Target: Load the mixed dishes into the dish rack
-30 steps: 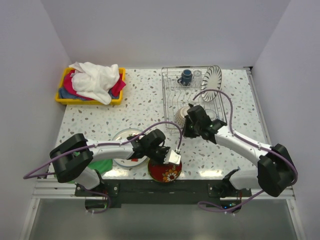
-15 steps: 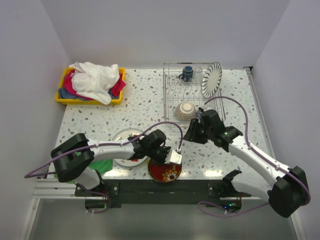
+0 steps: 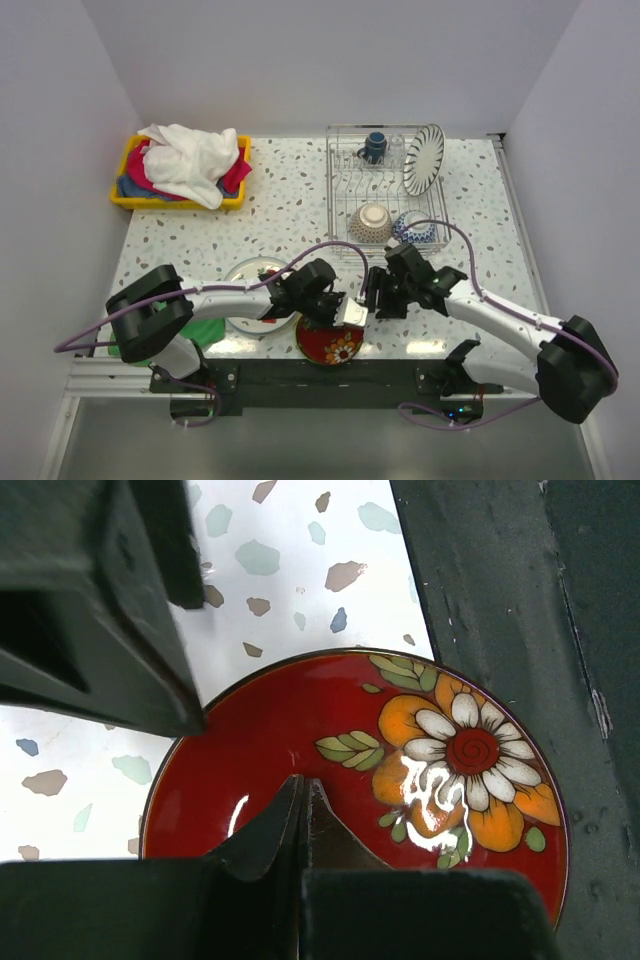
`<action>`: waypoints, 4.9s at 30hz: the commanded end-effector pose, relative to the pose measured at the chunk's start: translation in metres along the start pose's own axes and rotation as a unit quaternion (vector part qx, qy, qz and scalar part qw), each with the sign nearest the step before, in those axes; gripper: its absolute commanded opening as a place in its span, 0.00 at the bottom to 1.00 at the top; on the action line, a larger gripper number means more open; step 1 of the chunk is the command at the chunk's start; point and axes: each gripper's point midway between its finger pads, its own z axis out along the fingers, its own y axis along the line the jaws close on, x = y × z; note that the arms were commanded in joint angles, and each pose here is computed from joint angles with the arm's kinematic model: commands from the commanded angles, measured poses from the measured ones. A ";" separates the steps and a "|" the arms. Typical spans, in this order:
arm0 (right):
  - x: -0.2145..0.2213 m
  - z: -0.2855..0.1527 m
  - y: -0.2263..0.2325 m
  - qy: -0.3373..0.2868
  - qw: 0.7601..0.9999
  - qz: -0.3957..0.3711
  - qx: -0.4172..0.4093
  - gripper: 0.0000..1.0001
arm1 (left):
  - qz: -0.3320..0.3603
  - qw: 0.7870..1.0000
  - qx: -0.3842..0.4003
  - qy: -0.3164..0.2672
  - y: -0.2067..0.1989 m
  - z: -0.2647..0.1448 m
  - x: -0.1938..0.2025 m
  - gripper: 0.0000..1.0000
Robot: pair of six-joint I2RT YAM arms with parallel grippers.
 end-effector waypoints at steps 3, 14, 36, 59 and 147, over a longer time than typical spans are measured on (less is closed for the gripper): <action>0.015 0.012 0.012 0.026 0.999 0.013 -0.019 0.53 | -0.027 0.998 0.001 0.059 -0.009 0.004 0.036 0.00; 0.014 0.022 0.015 0.026 0.999 0.013 -0.020 0.26 | -0.025 0.998 -0.008 0.055 -0.008 0.001 0.034 0.00; -0.029 -0.019 0.046 -0.041 0.981 -0.185 -0.039 0.00 | -0.038 0.989 -0.144 -0.003 0.031 -0.104 -0.024 0.34; -0.054 -0.036 0.063 -0.095 0.920 -0.375 -0.069 0.00 | -0.124 0.982 -0.132 -0.052 0.058 -0.094 0.010 0.43; -0.443 -0.170 0.022 -0.408 0.815 -0.150 0.383 0.00 | -0.245 0.809 -0.507 -0.170 0.237 -0.282 -0.025 0.00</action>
